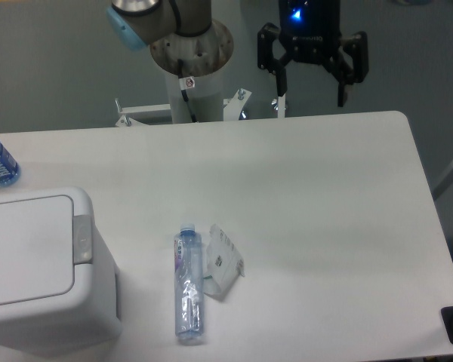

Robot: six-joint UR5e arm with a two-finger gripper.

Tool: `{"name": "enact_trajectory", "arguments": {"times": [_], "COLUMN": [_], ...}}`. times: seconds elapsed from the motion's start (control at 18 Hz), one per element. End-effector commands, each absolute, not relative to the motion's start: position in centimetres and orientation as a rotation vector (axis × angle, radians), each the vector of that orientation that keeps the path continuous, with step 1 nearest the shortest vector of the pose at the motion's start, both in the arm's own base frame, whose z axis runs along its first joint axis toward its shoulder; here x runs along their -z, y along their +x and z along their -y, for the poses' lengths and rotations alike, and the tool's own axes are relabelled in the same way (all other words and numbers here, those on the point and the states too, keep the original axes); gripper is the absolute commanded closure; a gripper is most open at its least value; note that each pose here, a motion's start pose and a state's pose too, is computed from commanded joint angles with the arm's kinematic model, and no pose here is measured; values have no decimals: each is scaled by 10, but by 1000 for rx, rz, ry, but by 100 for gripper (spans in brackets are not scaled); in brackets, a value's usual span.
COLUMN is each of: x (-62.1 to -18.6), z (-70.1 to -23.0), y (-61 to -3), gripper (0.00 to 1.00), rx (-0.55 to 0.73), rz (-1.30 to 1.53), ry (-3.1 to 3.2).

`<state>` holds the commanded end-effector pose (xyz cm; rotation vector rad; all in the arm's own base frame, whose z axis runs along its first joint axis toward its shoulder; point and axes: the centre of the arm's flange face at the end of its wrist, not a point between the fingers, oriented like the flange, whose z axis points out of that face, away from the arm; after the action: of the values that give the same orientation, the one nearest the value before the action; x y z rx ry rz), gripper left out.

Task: Open the trash can
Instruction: 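Move the open gripper over the table toward the white trash can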

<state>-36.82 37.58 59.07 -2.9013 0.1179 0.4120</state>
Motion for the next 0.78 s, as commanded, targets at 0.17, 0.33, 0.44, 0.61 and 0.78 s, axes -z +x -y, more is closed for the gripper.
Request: {"name": "enact_trajectory", "arguments": {"times": [0.17,0.33,0.44,0.61,0.78], "x": [-589,-588,-585,-578,-571], "z": [-379,-391,-413,-431,-466], "y": [-372,-374,-363,-361,-341], "gripper": [0,0,0,0,0], "rx": [-427,-443,-423,-395,-334], "rz": [-115,-37,-21,173,334], "ry": [-2894,-2856,-2825,-2783,-2743]}}
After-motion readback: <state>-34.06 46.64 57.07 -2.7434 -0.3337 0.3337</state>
